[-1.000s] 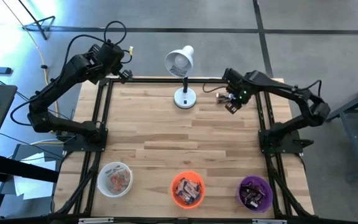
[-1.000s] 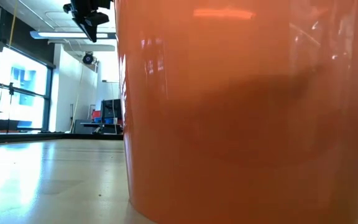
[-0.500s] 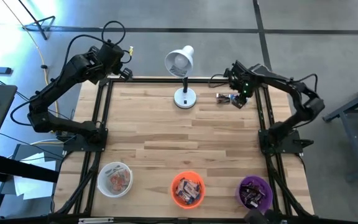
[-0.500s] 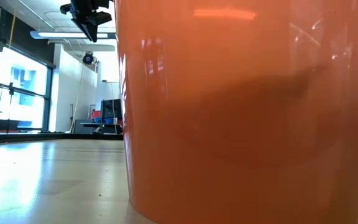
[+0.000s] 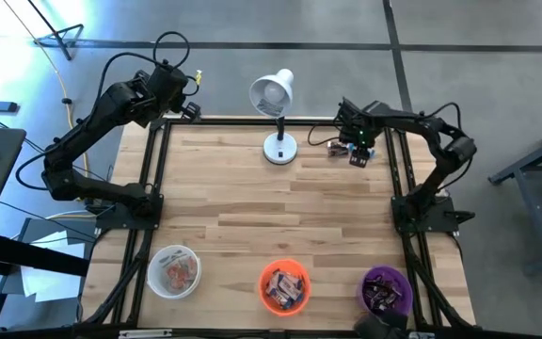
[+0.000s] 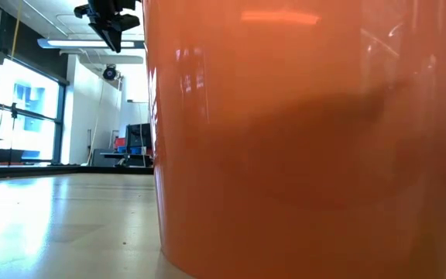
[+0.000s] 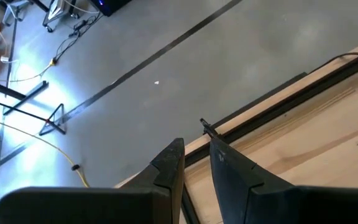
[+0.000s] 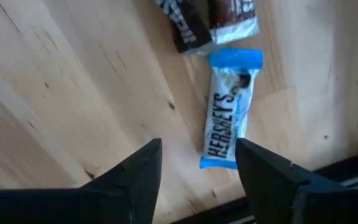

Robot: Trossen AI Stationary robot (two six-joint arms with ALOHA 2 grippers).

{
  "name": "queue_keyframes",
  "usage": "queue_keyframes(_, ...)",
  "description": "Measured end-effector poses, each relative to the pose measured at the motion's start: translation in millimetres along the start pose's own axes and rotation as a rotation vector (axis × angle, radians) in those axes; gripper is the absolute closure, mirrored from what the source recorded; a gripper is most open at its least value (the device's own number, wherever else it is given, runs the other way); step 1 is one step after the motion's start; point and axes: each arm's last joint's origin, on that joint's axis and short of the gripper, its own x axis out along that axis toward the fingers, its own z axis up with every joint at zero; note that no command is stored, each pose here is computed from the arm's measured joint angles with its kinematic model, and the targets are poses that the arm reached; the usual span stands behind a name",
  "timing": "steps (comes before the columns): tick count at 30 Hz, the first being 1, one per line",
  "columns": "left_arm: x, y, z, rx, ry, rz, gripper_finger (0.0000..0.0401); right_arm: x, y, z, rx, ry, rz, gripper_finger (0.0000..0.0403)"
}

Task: Organize candy in baskets
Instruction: Put the white chocolate bar into the orange bucket

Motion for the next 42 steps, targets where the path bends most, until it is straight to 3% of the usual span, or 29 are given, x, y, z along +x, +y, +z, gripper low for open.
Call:
queue_keyframes(7,0.0,0.0,0.0,-0.001,0.0,0.0,0.0337,-1.1,0.3,6.2,-0.014,-0.016,-0.09,0.0206)
queue_keyframes(20,0.1,-0.1,-0.1,-0.001,0.0,0.0,0.0337,0.7,-13.2,3.9,0.058,-0.05,-0.11,0.0206)
queue_keyframes(26,0.1,-0.1,-0.1,-0.016,0.001,0.0,0.0337,-10.6,0.9,2.1,0.165,0.009,0.02,0.0206)
queue_keyframes(30,0.1,-0.1,-0.1,-0.024,0.001,0.0,0.0337,-13.7,11.0,7.1,0.15,-0.028,0.097,0.0206)
queue_keyframes(35,0.1,-0.1,-0.1,-0.024,0.001,0.0,0.0337,-2.7,15.2,14.1,0.057,-0.066,-0.04,0.0206)
queue_keyframes(42,0.1,-0.1,-0.1,-0.024,0.001,0.0,0.0337,15.9,17.7,8.9,0.02,-0.026,-0.178,0.0206)
